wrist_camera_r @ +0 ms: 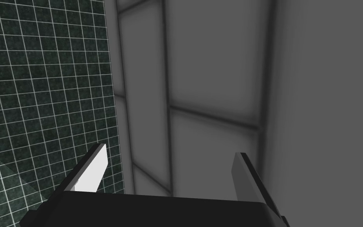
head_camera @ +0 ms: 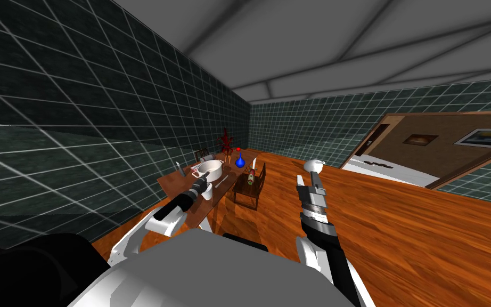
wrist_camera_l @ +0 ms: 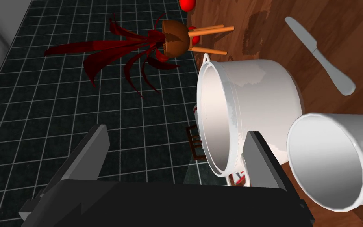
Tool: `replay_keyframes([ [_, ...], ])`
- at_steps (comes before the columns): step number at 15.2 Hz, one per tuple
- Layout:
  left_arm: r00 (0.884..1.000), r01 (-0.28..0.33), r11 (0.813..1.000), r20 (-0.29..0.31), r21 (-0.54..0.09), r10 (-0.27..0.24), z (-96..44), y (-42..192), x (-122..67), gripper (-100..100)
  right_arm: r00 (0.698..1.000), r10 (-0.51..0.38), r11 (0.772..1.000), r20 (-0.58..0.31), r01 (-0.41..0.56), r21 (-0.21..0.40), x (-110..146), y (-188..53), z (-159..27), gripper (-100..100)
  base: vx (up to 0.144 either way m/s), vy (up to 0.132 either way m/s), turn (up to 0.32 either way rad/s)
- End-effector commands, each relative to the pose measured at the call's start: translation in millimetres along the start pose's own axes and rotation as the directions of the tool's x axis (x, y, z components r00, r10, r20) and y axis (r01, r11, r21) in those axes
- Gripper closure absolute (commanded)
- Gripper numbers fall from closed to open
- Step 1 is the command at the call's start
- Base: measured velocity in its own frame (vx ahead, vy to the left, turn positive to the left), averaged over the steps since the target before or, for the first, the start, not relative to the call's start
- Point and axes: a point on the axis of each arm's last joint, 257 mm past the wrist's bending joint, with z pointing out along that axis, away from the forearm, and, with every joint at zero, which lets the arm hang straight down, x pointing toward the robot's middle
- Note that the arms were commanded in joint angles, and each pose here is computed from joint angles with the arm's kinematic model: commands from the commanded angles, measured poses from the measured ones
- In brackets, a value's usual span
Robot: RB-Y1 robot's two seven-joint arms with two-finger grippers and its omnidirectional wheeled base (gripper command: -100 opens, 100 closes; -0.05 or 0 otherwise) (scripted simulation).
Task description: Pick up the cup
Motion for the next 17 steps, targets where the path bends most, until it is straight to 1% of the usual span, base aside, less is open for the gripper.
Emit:
replay_keyframes([
  [1,1.000,0.009,0.999,0.008,-0.050,-0.008,1.1,11.8,-5.6,-100,1.000,0.000,1.000,0.000,0.000,0.000,0.0,0.0,0.0,0,0.054,-0.012,0.011],
  [2,1.000,0.009,0.998,0.011,-0.069,-0.008,0.8,16.7,-6.5,-100,1.000,0.000,1.000,0.000,0.000,0.000,0.0,0.0,0.0,0,0.046,-0.009,0.003],
  [3,1.000,0.009,0.998,0.011,-0.070,-0.008,0.7,17.0,-6.6,-100,1.000,0.000,1.000,0.000,0.000,0.000,0.0,0.0,0.0,0,0.027,-0.006,0.000],
  [4,1.000,0.021,0.993,0.018,-0.113,-0.019,-0.4,27.7,-12.9,-100,1.000,0.000,1.000,0.000,0.000,0.000,0.0,0.0,0.0,0,0.036,-0.009,0.004],
  [6,1.000,0.022,0.990,0.023,-0.141,-0.019,-1.4,34.8,-14.2,-100,1.000,0.000,1.000,0.000,0.000,0.000,0.0,0.0,0.0,0,0.043,-0.016,0.007],
  [7,0.999,0.035,0.984,0.029,-0.175,-0.030,-3.0,43.3,-20.0,-100,1.000,0.000,1.000,0.000,0.000,0.000,0.0,0.0,0.0,0,0.057,-0.011,0.008],
  [9,0.999,0.036,0.977,0.037,-0.211,-0.029,-4.8,52.4,-21.6,-100,1.000,0.000,1.000,0.000,0.000,0.000,0.0,0.0,0.0,0,0.059,-0.008,0.006],
  [10,0.998,0.050,0.969,0.043,-0.243,-0.040,-7.0,60.4,-27.2,-100,1.000,0.000,1.000,0.000,0.000,0.000,0.0,0.0,0.0,0,0.058,-0.012,0.005],
  [12,0.998,0.051,0.959,0.051,-0.279,-0.038,-9.5,69.6,-28.7,-100,1.000,0.000,1.000,0.000,0.000,0.000,0.0,0.0,0.0,0,0.051,-0.014,0.008],
  [13,0.998,0.051,0.959,0.051,-0.279,-0.038,-9.6,69.6,-28.7,-100,1.000,0.000,1.000,0.000,0.000,0.000,0.0,0.0,0.0,0,0.024,-0.005,0.001],
  [14,0.997,0.066,0.948,0.059,-0.313,-0.050,-12.6,78.0,-34.2,-100,1.000,0.000,1.000,0.000,0.000,0.000,0.0,0.0,0.0,0,0.035,-0.007,0.004],
  [16,0.997,0.067,0.936,0.066,-0.345,-0.047,-15.5,86.3,-35.5,-100,1.000,0.000,1.000,0.000,0.000,0.000,0.0,0.0,0.0,0,0.049,-0.010,0.006],
  [17,0.996,0.082,0.925,0.073,-0.371,-0.059,-18.4,92.4,-40.5,-100,1.000,0.000,1.000,0.000,0.000,0.000,0.0,0.0,0.0,0,0.058,-0.006,0.006],
])
